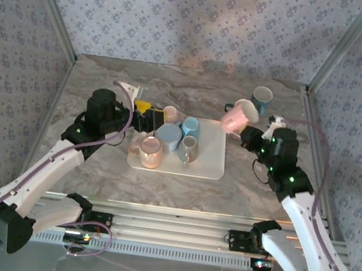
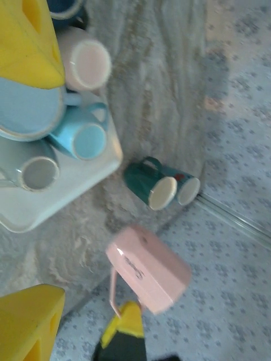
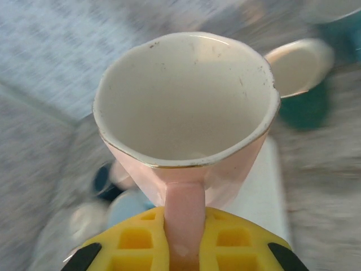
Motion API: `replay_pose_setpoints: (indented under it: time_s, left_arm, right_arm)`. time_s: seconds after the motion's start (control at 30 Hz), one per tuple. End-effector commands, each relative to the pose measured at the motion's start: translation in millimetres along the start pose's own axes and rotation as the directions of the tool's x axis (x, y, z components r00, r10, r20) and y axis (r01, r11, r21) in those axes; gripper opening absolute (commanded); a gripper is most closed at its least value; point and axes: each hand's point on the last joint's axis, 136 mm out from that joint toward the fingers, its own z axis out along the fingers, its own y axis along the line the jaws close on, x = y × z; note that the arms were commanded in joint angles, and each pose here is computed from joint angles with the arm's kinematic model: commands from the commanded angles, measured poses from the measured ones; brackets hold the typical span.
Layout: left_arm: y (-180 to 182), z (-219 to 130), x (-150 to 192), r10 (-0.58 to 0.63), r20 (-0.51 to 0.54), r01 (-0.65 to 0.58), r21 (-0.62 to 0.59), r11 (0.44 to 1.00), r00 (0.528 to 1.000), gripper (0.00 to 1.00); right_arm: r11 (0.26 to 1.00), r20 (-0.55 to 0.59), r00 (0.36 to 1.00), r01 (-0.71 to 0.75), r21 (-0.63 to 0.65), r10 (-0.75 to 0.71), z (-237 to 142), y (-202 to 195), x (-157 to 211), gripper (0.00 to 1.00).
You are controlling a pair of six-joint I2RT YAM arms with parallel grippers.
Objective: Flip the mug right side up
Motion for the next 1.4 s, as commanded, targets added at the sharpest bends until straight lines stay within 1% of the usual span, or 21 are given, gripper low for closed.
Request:
replay_pose_setpoints:
  time_s: [0.0, 0.07, 0.17, 0.27, 0.33, 0.37, 0.4, 0.47, 0.57, 0.63, 0.8, 0.9, 1.0, 1.13, 1.3, 1.37]
  left_arm:
    - [12, -6, 4, 0.005, 0.004, -0.005, -0.059, 0.998, 1.000, 0.89]
    - [14, -3, 6, -0.008, -0.002, 0.008, -0.063, 0.998, 1.000, 0.89]
    - [17, 2, 9, -0.024, -0.011, 0.023, -0.068, 0.997, 1.000, 0.89]
    - [20, 8, 12, -0.022, -0.029, 0.020, -0.066, 0.998, 0.999, 0.88]
    - [20, 12, 16, -0.017, -0.050, 0.014, -0.059, 0.998, 0.999, 0.88]
    - [19, 15, 18, -0.013, -0.062, 0.010, -0.052, 0.999, 0.998, 0.88]
    - [19, 17, 20, -0.008, -0.074, 0.005, -0.048, 0.999, 0.997, 0.87]
    - [18, 21, 25, -0.002, -0.101, -0.002, -0.043, 0.999, 0.995, 0.87]
    - [18, 25, 31, 0.010, -0.136, -0.015, -0.040, 0.999, 0.991, 0.87]
    - [18, 28, 34, 0.015, -0.157, -0.021, -0.039, 0.999, 0.988, 0.87]
    - [17, 31, 35, 0.023, -0.169, -0.029, -0.033, 0.999, 0.985, 0.86]
    - [17, 32, 34, 0.029, -0.169, -0.035, -0.034, 0.999, 0.985, 0.87]
    - [16, 32, 32, 0.032, -0.167, -0.038, -0.033, 0.999, 0.985, 0.86]
    - [16, 33, 31, 0.031, -0.166, -0.037, -0.033, 0.999, 0.986, 0.86]
    - [15, 34, 31, 0.028, -0.170, -0.034, -0.032, 0.999, 0.985, 0.86]
    - [15, 35, 31, 0.027, -0.171, -0.032, -0.031, 0.999, 0.985, 0.86]
  right_arm:
    - [0.952, 0.204, 0.976, 0.006, 0.307, -0.072, -25, -59, -28, 0.00]
    - [0.937, 0.210, 0.972, 0.029, 0.348, -0.108, -23, -70, -25, 0.00]
    - [0.925, 0.184, 0.960, 0.133, 0.357, -0.210, -5, -73, -24, 0.00]
    - [0.912, 0.143, 0.948, 0.223, 0.346, -0.286, 17, -76, -24, 0.00]
    - [0.912, 0.123, 0.940, 0.266, 0.313, -0.317, 33, -78, -24, 0.00]
    - [0.910, 0.127, 0.932, 0.290, 0.295, -0.339, 39, -78, -26, 0.00]
    - [0.894, 0.147, 0.908, 0.339, 0.293, -0.393, 43, -77, -33, 0.00]
    - [0.866, 0.156, 0.872, 0.411, 0.284, -0.465, 51, -76, -33, 0.00]
    - [0.841, 0.136, 0.851, 0.454, 0.294, -0.507, 59, -88, -31, 0.00]
    - [0.831, 0.125, 0.844, 0.469, 0.301, -0.521, 65, -99, -32, 0.00]
    - [0.849, 0.115, 0.868, 0.434, 0.301, -0.484, 76, -127, -36, 0.00]
    - [0.863, 0.114, 0.877, 0.424, 0.274, -0.467, 84, -138, -37, 0.00]
    - [0.872, 0.097, 0.880, 0.438, 0.217, -0.466, 92, -142, -33, 0.00]
    - [0.865, 0.067, 0.870, 0.473, 0.166, -0.488, 105, -147, -23, 0.00]
    - [0.875, 0.048, 0.882, 0.458, 0.155, -0.470, 117, -158, -20, 0.00]
    - [0.868, 0.064, 0.872, 0.472, 0.156, -0.485, 119, -155, -23, 0.00]
